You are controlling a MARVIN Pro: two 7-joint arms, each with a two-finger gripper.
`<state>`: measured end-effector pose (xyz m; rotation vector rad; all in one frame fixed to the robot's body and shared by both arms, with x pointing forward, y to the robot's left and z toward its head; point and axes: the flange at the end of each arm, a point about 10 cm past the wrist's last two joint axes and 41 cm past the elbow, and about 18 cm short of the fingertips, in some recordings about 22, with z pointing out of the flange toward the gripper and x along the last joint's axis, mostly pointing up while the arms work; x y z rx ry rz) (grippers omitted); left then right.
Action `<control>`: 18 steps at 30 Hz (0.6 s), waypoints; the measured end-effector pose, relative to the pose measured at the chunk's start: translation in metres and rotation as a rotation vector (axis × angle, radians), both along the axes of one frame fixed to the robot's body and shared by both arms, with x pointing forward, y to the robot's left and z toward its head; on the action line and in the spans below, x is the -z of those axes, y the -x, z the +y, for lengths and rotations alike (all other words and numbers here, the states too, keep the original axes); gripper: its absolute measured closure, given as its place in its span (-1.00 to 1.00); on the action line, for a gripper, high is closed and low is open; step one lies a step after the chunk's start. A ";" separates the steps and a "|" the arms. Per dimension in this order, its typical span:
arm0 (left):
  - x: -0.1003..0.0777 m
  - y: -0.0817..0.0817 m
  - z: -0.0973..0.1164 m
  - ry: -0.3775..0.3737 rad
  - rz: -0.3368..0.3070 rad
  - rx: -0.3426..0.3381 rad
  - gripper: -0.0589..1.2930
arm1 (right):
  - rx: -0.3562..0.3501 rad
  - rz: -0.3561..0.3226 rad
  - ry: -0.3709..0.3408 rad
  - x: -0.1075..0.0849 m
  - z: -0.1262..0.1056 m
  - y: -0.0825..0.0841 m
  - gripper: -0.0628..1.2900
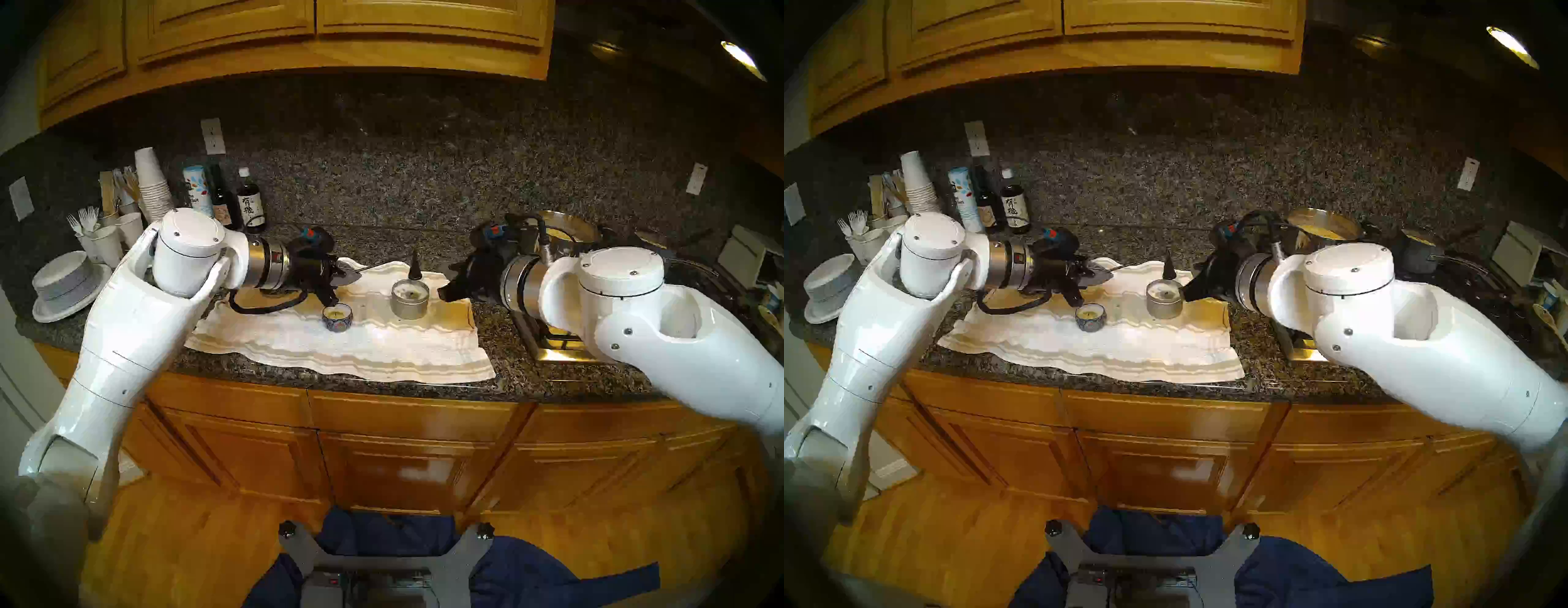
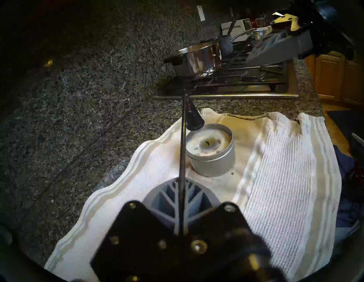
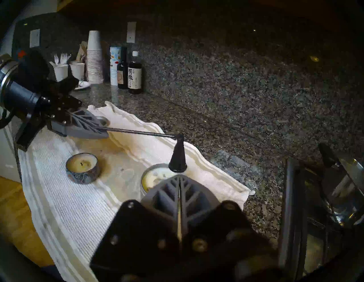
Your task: Put out candle flame
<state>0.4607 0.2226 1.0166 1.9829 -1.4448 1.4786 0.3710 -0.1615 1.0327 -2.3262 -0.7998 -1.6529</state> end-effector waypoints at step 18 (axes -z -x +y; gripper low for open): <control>-0.025 0.026 0.076 0.017 -0.014 -0.177 0.94 | -0.007 -0.001 -0.003 0.000 0.003 -0.002 0.96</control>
